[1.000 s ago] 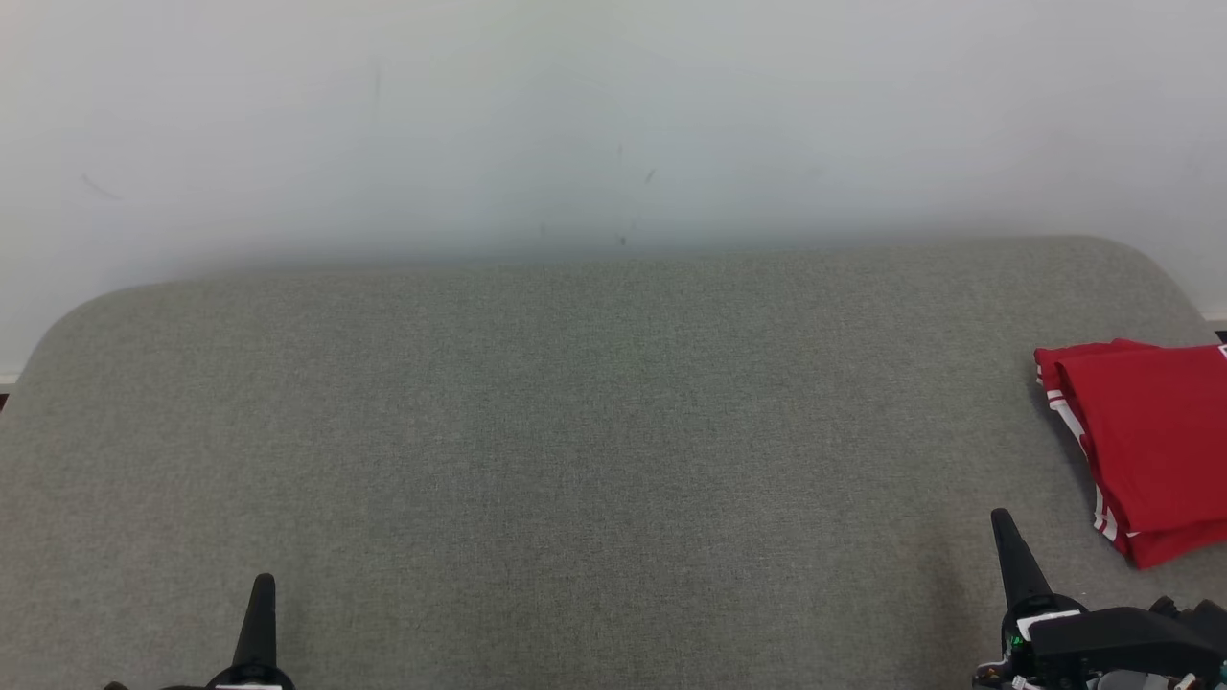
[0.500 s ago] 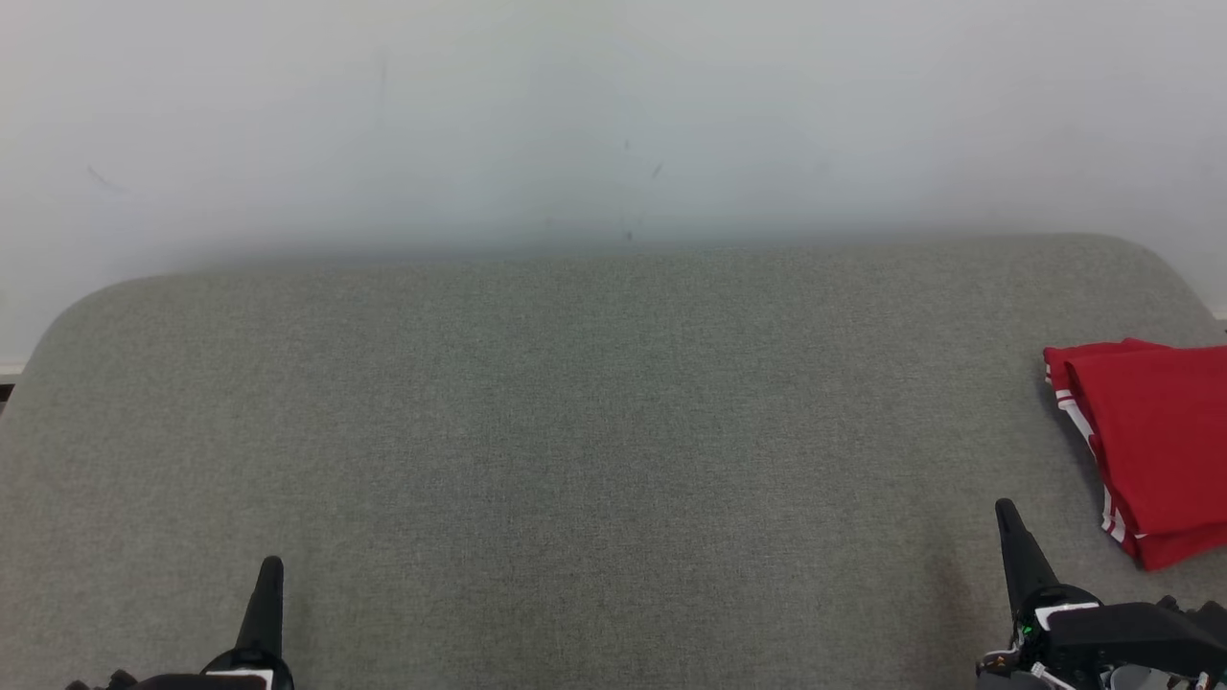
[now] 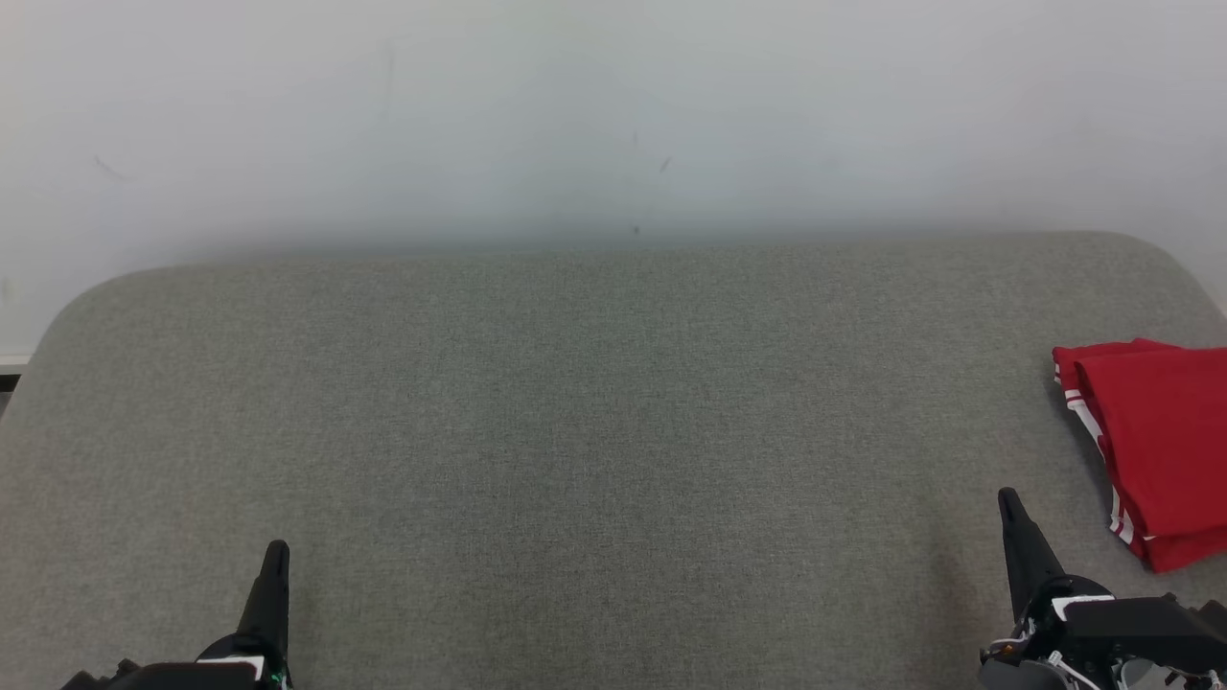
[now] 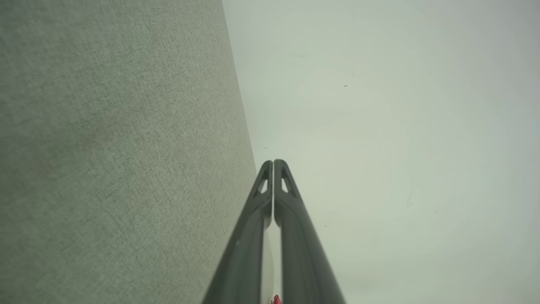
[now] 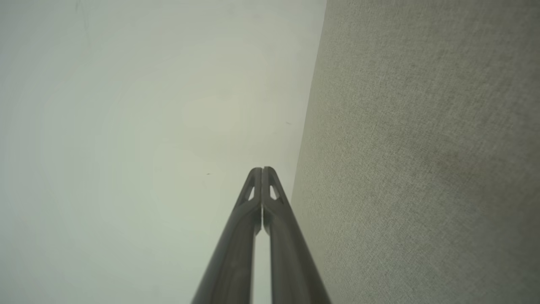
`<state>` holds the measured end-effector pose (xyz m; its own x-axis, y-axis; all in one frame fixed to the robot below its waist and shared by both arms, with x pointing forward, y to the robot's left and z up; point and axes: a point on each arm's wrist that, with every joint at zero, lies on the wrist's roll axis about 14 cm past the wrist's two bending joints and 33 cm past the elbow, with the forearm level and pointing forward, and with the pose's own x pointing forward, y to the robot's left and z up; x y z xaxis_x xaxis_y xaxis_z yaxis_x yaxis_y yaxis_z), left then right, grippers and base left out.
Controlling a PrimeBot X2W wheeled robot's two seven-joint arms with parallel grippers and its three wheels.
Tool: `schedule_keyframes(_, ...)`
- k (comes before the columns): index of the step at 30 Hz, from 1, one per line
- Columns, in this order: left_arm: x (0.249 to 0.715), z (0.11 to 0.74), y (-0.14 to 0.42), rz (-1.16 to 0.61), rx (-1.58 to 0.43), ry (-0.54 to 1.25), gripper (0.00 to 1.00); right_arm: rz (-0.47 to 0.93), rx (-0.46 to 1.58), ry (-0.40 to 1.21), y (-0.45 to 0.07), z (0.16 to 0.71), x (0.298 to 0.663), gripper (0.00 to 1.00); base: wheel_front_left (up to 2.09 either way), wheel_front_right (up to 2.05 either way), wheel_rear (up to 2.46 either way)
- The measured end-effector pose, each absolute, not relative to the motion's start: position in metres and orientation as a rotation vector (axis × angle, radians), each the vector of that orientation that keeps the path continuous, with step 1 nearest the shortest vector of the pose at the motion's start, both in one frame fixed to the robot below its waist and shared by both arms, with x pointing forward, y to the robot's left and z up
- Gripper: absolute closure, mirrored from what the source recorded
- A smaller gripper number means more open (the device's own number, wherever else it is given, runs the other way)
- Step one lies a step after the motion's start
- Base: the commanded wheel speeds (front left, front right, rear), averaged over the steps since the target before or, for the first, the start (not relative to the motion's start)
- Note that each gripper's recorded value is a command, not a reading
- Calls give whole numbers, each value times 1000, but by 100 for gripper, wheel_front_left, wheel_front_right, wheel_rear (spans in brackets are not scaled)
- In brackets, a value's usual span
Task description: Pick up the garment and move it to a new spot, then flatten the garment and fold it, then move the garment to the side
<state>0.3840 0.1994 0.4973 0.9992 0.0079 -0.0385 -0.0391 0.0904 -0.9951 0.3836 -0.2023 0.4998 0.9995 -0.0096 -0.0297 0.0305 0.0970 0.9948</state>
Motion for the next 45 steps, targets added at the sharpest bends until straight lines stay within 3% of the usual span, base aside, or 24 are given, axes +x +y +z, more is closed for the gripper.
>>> schedule_keyframes(14,388,504,199,8,-1574,12,100,-6,1573,6,-200,505,388,100,0,0,0)
schedule_keyframes(45,388,504,199,6,-1575,11,100,-5,1574,4,-200,505,388,100,0,0,0)
